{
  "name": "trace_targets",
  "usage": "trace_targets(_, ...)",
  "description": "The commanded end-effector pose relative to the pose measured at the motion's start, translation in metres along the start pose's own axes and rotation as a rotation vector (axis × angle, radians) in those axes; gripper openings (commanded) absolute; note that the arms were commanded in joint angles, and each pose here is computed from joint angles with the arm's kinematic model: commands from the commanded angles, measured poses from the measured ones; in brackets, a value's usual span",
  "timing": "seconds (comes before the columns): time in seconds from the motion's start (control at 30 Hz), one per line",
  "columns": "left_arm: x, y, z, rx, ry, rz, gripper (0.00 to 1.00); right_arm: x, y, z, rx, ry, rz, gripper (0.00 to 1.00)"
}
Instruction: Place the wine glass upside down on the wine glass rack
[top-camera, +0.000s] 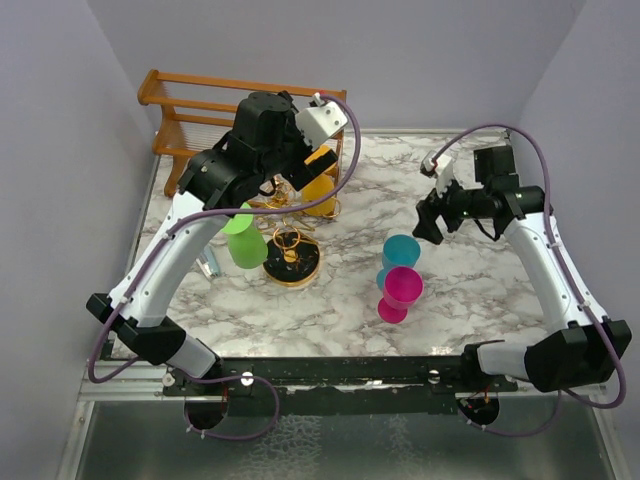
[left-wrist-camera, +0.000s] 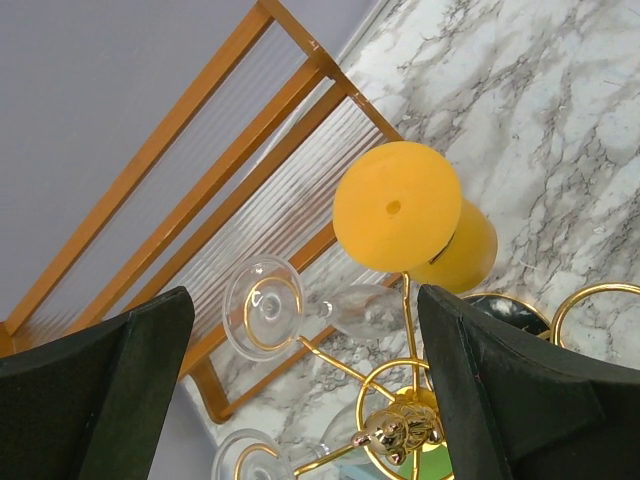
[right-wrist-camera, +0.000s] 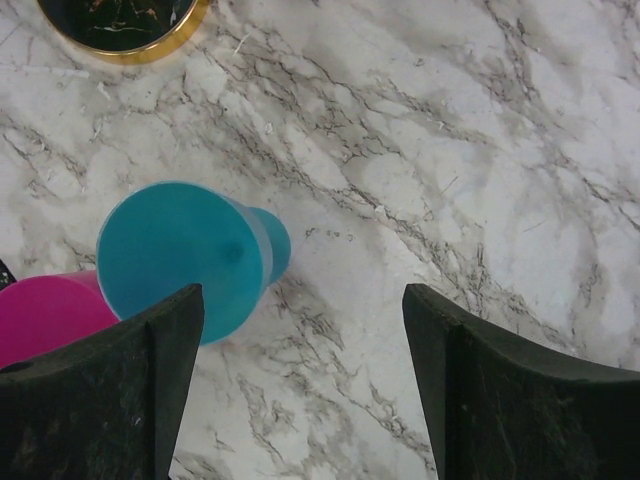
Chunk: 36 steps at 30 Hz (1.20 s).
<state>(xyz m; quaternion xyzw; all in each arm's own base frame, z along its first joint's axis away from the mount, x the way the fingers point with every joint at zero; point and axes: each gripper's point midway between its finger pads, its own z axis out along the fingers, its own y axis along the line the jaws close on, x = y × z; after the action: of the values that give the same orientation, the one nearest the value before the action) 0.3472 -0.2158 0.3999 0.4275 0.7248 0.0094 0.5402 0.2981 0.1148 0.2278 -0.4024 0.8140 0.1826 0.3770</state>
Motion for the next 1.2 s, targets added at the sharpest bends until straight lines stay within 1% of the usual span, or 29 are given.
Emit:
trace_targets(0.0,-0.014,0.024,-0.025,-0.088,-0.052,-0.009,0.97,0.014,0.007,0.012,-0.041,0.055,0.008,0.78)
trace_targets(0.13,-0.015,0.025,-0.031,-0.086,-0.063,-0.009,0.97,0.02,0.011,0.022,-0.05,0.1,0.003,0.68)
trace_targets(0.3,-0.011,0.024,-0.03,-0.088,-0.056,-0.007,0.97,0.032,0.022,0.039,-0.055,0.189,-0.027,0.54)
trace_targets(0.5,-0.009,0.022,-0.03,-0.079,-0.055,-0.004,0.97,0.041,0.018,0.052,-0.013,0.26,-0.051,0.38)
trace_targets(0.7,-0.006,0.022,-0.031,-0.085,-0.049,0.002,0.97,0.038,0.02,0.057,-0.026,0.262,-0.061,0.24)
trace_targets(0.9,-0.005,0.023,-0.029,-0.088,-0.045,0.006,0.98,0.031,0.017,0.062,-0.037,0.238,-0.084,0.03)
trace_targets(0.93,-0.005,0.023,-0.028,-0.09,-0.043,0.006,0.98,0.027,0.015,0.062,-0.028,0.227,-0.093,0.01)
trace_targets(1.03,-0.004,0.024,-0.027,-0.092,-0.04,-0.002,0.98,0.011,0.0,0.06,0.044,0.189,-0.123,0.01)
trace_targets(1.17,-0.002,0.022,-0.023,-0.079,-0.038,-0.021,0.98,-0.018,-0.039,0.05,0.242,0.139,-0.168,0.01)
